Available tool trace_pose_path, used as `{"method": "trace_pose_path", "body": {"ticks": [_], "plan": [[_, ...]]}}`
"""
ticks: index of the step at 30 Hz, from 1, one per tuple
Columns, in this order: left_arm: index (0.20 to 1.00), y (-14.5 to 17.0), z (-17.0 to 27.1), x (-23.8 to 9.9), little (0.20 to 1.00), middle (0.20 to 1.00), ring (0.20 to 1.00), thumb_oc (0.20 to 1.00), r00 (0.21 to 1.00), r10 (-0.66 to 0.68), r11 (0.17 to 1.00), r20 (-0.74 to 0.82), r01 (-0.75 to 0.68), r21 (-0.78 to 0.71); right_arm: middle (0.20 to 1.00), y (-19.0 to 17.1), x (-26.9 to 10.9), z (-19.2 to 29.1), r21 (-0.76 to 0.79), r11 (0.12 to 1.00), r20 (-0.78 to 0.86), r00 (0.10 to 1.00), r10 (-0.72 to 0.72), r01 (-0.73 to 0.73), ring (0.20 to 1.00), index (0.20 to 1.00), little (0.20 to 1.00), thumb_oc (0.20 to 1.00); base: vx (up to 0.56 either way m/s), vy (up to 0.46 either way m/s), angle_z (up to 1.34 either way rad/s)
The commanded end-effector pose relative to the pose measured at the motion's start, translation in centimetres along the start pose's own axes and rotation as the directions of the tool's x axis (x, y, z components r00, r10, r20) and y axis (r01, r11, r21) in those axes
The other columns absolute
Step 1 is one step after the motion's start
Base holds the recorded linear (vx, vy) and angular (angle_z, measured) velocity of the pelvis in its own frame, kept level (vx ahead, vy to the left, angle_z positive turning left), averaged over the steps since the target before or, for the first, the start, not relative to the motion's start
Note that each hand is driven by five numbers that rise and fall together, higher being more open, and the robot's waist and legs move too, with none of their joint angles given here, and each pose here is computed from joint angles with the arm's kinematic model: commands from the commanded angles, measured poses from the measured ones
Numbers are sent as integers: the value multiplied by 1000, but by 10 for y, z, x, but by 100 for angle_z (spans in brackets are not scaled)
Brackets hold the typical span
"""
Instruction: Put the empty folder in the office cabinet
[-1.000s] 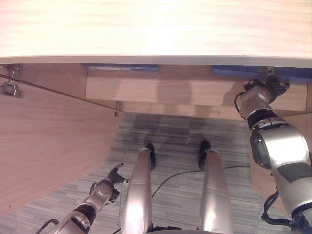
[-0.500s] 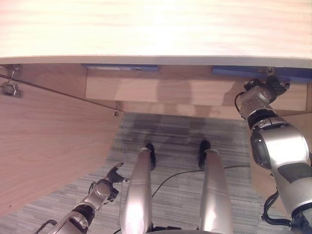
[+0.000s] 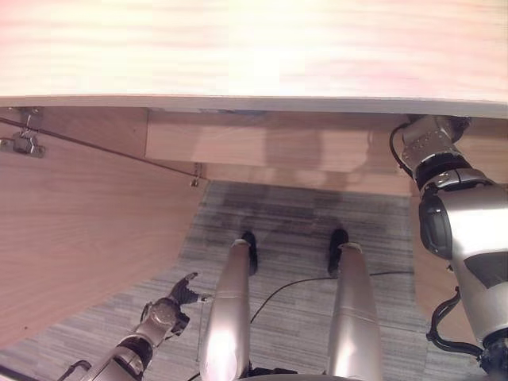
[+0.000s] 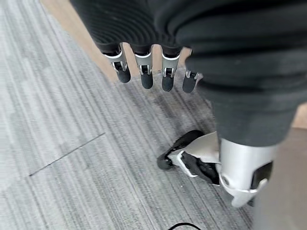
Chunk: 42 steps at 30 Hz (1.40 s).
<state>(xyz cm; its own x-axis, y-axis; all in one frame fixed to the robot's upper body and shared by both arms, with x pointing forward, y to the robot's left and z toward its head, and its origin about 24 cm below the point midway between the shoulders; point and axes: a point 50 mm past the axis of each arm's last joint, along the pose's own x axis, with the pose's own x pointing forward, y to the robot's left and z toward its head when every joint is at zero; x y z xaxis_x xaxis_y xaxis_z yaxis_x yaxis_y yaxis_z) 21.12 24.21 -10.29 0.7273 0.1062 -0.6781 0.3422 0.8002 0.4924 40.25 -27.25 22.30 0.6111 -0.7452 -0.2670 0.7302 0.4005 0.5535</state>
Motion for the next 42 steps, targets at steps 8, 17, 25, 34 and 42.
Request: {"method": "trace_pose_path", "body": {"ticks": [8,17,25,34,42], "plan": [[1000,16,-4,1,1000,1000,1000,1000,997,67,998,-33,-66,12,1000,-17,-8,-69,-82,996,-165,986,8,-22,1000,1000,1000,1000,0,0,0],[1000,4,-2,1,1000,1000,1000,1000,999,42,999,-27,-43,-30,1000,-104,-18,-163,-150,975,-376,903,-209,163,1000,1000,1000,1000,0,3,1],[1000,-1,-10,-1,1000,1000,1000,1000,998,31,998,-59,-34,-50,1000,-142,-23,-187,-178,964,-414,874,-254,196,1000,1000,1000,1000,2,5,1],[1000,-5,-16,-7,1000,1000,1000,1000,999,-4,998,-43,1,-66,1000,-169,-26,-201,-142,971,-447,863,-235,191,1000,1000,1000,1000,-10,3,0],[1000,31,28,-51,1000,1000,1000,1000,941,-153,977,302,189,-95,1000,-220,-29,-213,-232,950,-505,809,-300,208,1000,1000,1000,1000,-12,11,12]]}}
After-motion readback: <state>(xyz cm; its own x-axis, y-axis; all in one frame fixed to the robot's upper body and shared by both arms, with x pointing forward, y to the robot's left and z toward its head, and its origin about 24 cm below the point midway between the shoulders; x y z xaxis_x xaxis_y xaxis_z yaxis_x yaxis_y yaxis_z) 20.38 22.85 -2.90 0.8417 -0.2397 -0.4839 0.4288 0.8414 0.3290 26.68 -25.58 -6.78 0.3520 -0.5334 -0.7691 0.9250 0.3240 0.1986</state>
